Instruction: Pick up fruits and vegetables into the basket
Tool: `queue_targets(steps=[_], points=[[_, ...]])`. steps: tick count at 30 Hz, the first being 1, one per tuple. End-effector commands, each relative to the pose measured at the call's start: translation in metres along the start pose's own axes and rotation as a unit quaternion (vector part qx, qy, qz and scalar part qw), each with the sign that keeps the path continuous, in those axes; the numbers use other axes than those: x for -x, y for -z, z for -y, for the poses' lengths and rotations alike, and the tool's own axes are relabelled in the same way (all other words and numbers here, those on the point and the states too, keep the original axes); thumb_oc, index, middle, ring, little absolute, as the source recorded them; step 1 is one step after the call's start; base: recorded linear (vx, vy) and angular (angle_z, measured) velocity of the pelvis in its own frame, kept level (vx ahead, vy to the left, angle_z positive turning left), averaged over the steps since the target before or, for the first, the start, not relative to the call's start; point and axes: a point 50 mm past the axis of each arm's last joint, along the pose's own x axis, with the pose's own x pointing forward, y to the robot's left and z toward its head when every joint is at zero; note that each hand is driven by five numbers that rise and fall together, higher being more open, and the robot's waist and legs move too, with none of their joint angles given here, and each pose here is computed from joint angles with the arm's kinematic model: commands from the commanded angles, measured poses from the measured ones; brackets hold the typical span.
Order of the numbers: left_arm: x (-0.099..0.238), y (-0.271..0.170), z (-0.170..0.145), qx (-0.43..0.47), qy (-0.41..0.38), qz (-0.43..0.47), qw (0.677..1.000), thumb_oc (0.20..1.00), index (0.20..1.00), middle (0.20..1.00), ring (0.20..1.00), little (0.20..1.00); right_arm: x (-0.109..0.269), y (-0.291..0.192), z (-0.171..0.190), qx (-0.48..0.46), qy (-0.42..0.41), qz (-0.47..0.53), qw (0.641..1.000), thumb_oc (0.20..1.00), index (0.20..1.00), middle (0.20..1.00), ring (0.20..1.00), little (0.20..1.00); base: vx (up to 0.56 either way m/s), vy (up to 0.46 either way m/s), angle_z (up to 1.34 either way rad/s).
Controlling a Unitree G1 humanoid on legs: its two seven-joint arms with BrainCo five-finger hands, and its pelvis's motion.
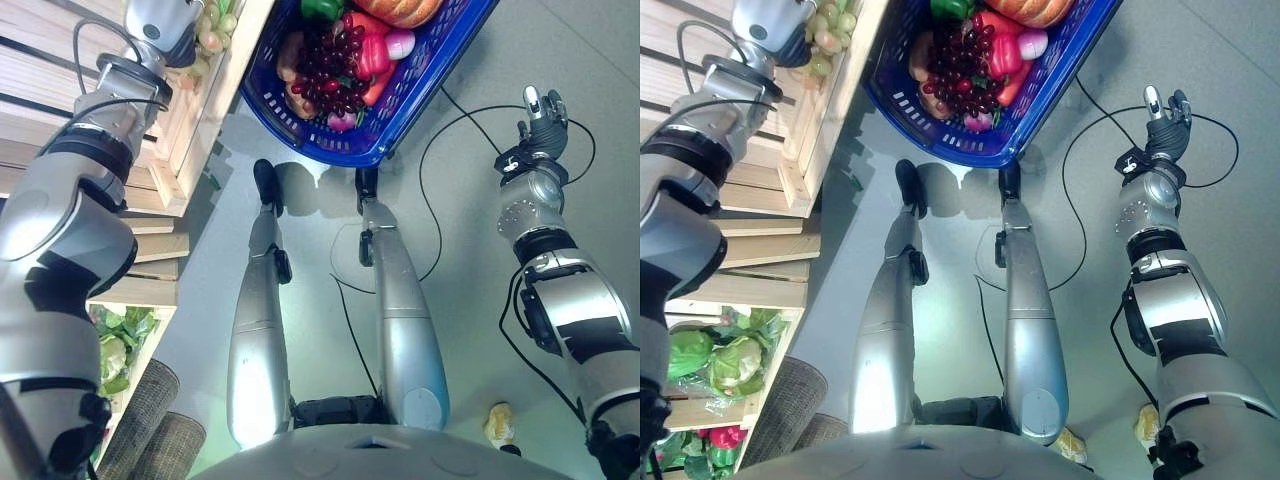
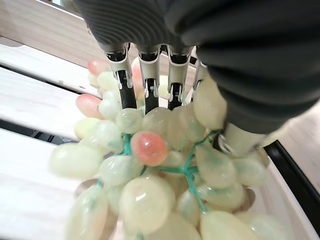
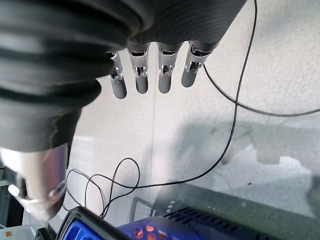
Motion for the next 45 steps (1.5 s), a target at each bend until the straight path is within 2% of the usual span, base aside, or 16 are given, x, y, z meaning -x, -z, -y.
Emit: queue_targets(steps=[1,12,16,19,22,27,31,35,37,40,45], points=[[0.026,0.01,0.035,0.001,0.087,-0.046,0.995,0.2,0.2,0.2,0.2,0.2,0.002,-0.004,0.012,-0.013,0.018,0.022,1.0,1.0,1.0,1.0,1.0,1.0,0.0,0.0,0.0],[0.03,0.014,0.038,0.024,0.086,-0.064,0.994,0.2,0.2,0.2,0.2,0.2,0.002,-0.002,0.013,-0.016,0.015,0.019,1.0,1.0,1.0,1.0,1.0,1.0,0.0,0.0,0.0],[0.031,0.018,0.037,0.146,0.059,-0.139,0.978,0.2,0.2,0.2,0.2,0.2,0.004,0.0,0.012,-0.017,0.012,0.017,1.0,1.0,1.0,1.0,1.0,1.0,0.0,0.0,0.0],[0.031,0.026,0.034,0.285,0.022,-0.21,0.935,0.2,0.2,0.2,0.2,0.2,0.005,0.003,0.013,-0.016,0.011,0.012,1.0,1.0,1.0,1.0,1.0,1.0,0.0,0.0,0.0],[0.032,0.032,0.033,0.388,0.001,-0.252,0.887,0.2,0.2,0.2,0.2,0.2,0.007,0.006,0.014,-0.018,0.011,0.009,1.0,1.0,1.0,1.0,1.0,1.0,0.0,0.0,0.0],[0.039,0.034,0.036,0.57,-0.036,-0.281,0.771,0.2,0.2,0.2,0.2,0.2,0.013,0.014,0.012,-0.014,-0.003,0.003,1.0,1.0,1.0,1.0,1.0,1.0,0.0,-0.022,0.0],[0.045,0.027,0.039,0.647,-0.052,-0.266,0.712,0.2,0.2,0.2,0.2,0.2,0.018,0.017,0.003,0.013,-0.036,0.011,0.999,1.0,1.0,1.0,1.0,1.0,0.0,0.0,0.0],[0.049,0.021,0.038,0.697,-0.07,-0.247,0.669,0.2,0.2,0.2,0.2,0.2,0.023,0.016,-0.007,0.029,-0.071,0.024,0.997,1.0,1.0,1.0,1.0,1.0,0.0,0.0,0.0],[0.051,0.019,0.038,0.702,-0.072,-0.245,0.665,0.2,0.2,0.2,0.2,0.2,0.024,0.016,-0.008,0.03,-0.074,0.026,0.996,1.0,1.0,1.0,1.0,1.0,0.0,0.0,0.0],[0.059,0.008,0.04,0.746,-0.095,-0.23,0.617,0.2,0.2,0.2,0.2,0.2,0.035,0.02,-0.021,0.078,-0.128,0.044,0.988,1.0,1.0,1.0,1.0,1.0,0.0,-0.027,0.07],[0.068,-0.008,0.033,0.794,-0.128,-0.19,0.563,0.2,0.2,0.2,0.2,0.2,0.055,0.018,-0.046,0.119,-0.208,0.079,0.968,1.0,1.0,1.0,1.0,1.0,-0.01,-0.019,0.05]])
